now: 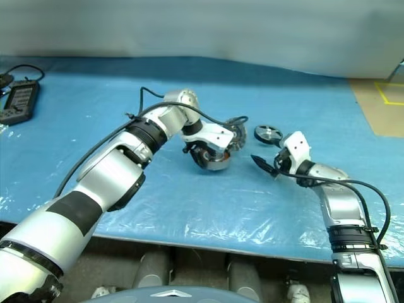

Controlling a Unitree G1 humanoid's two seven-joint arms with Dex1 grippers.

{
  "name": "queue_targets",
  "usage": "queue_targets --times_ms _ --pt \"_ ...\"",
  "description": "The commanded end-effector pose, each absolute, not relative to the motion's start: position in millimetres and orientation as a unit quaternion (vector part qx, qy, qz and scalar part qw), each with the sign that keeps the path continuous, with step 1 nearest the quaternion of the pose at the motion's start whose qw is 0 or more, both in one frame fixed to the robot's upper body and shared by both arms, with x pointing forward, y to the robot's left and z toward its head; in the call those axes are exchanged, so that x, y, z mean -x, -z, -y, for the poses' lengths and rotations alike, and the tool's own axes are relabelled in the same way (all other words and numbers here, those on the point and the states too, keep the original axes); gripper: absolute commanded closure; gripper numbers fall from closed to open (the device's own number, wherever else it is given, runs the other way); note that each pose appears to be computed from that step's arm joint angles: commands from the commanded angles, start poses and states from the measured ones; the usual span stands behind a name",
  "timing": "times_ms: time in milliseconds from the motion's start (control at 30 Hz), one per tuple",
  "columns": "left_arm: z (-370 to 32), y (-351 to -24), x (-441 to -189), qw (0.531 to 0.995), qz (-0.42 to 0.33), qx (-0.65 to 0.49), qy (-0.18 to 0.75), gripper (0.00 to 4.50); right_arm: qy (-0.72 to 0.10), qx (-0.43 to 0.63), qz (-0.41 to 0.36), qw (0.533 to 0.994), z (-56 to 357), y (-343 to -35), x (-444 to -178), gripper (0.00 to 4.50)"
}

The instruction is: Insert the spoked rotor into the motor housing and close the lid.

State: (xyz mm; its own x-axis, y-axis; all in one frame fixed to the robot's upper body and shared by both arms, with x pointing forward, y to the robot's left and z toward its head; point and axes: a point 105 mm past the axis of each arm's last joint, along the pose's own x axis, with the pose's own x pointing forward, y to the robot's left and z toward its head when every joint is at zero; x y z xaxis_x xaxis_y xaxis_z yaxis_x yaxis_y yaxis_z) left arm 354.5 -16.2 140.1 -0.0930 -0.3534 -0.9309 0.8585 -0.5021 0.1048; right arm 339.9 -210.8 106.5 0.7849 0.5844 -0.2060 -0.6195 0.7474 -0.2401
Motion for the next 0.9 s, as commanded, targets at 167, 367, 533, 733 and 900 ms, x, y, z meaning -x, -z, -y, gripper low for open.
queue_targets --times_ms 167,367,533,733,900 --pt "15 -112 -330 0.421 -0.315 -0.459 0.716 2.46 -0.331 0.148 -0.041 0.931 204 -110 -340 0.0" --pt "11 -115 -309 0.407 -0.339 -0.432 0.73 2.46 -0.332 0.147 -0.043 0.931 203 -109 -340 0.0" --pt "6 -107 -300 0.387 -0.345 -0.436 0.736 2.46 -0.333 0.146 -0.041 0.931 201 -110 -342 0.0" --pt "7 -105 -301 0.38 -0.325 -0.45 0.739 1.47 -0.332 0.146 -0.04 0.931 201 -110 -342 0.0" --pt "11 -115 -302 0.401 -0.329 -0.426 0.742 0.46 -0.331 0.146 -0.04 0.931 201 -110 -342 0.0"
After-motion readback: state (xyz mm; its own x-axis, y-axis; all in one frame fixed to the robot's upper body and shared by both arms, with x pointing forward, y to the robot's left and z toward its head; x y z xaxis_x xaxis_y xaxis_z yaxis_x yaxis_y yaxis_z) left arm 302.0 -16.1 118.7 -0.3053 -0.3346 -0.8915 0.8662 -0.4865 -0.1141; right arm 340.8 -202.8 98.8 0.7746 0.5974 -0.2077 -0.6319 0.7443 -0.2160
